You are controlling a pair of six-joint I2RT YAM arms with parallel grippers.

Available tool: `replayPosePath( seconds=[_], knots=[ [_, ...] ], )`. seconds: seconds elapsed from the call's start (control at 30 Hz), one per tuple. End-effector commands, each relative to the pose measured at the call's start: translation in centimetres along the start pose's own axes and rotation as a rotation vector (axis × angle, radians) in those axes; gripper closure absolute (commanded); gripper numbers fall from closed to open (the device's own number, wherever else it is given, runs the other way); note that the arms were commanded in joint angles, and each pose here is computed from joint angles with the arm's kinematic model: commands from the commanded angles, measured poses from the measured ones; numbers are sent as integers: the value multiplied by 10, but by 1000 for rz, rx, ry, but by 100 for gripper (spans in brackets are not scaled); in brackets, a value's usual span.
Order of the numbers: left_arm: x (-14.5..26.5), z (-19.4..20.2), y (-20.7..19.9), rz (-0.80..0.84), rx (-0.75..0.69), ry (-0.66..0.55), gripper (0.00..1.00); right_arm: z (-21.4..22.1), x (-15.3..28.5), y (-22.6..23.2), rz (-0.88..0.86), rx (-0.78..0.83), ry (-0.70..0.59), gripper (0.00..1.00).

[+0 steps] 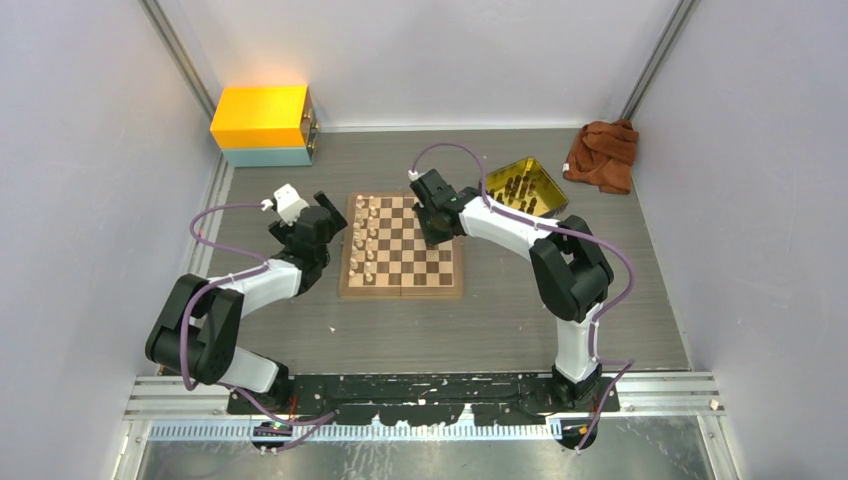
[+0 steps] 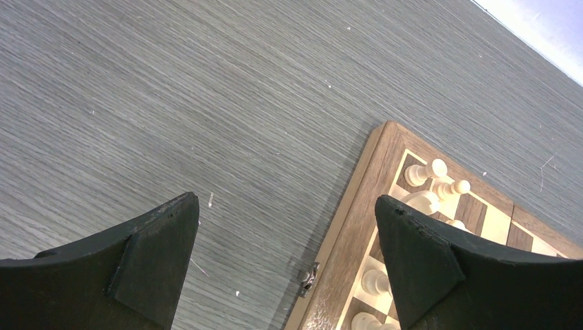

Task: Set up the chess pieces on the board
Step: Place the chess piece on the chessboard.

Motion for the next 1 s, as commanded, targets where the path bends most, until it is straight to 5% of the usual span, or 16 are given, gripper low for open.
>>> replayPosePath(
  seconds=[0.0,0.97],
  knots=[
    [-2,-6,-6,11,32,-51,1,-20,3,1,-13,-31,-75,86],
    [-4,-2,-5,8,29,-46,1,-19,-3,-2,-17,-34,-65,63]
  ],
)
Point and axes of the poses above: each gripper's point midway between its finger pads, its own x axis back along the fingers, its own y axis along the line the jaws close on, z = x × y, the point moved 10 cm from there along x, back along the fingers, and after that the axes turned 6 degrees about x, right-handed, at the moved point
